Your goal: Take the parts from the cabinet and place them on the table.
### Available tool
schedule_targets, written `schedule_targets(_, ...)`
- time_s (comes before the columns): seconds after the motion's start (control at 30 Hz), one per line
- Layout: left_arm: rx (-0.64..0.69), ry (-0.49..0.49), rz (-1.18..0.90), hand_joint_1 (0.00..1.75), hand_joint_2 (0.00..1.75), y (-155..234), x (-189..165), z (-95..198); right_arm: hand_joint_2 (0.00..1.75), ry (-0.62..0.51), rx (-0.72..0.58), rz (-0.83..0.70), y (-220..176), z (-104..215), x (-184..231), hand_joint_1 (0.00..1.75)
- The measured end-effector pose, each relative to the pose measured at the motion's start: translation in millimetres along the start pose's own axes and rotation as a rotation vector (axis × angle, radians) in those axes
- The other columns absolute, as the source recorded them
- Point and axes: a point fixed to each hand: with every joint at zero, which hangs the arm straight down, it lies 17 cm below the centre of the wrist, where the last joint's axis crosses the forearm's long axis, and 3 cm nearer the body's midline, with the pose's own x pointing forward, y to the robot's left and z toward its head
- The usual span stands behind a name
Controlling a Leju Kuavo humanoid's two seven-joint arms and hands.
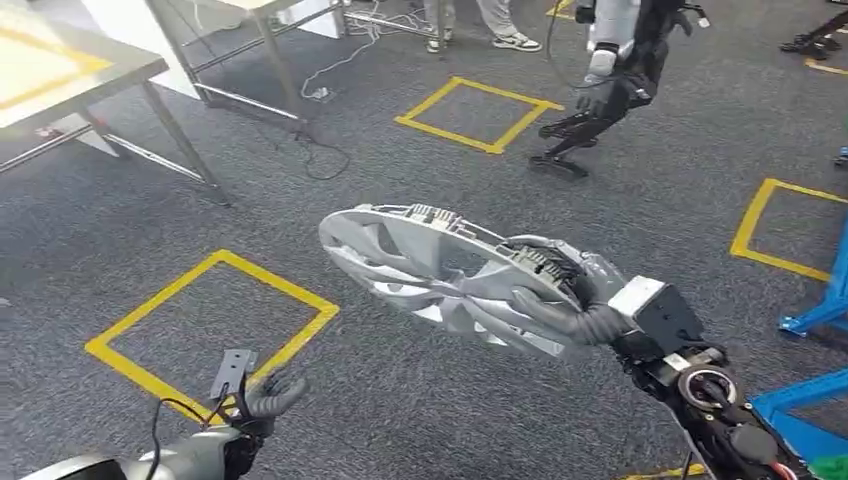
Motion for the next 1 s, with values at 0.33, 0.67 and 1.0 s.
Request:
schedule_targets(0.33, 0.0, 0.014, -0.006, 0.0, 1.75, 2, -4, 1, 1.75, 0.002, -0.019, 0.028, -1, 2, -1, 1.75)
schedule_targets(0.67, -0.004, 0.013, -0.01, 0.0, 1.75, 0, 1, -2, 1.75, -0.018, -0.024, 0.03, -2, -1, 8, 1.75)
schedule_targets(1.0, -0.011, 0.025, -0.012, 0.0, 1.75, -3, -2, -1, 1.75, -0.035, -0.021, 0.022, -3, -3, 14, 1.75)
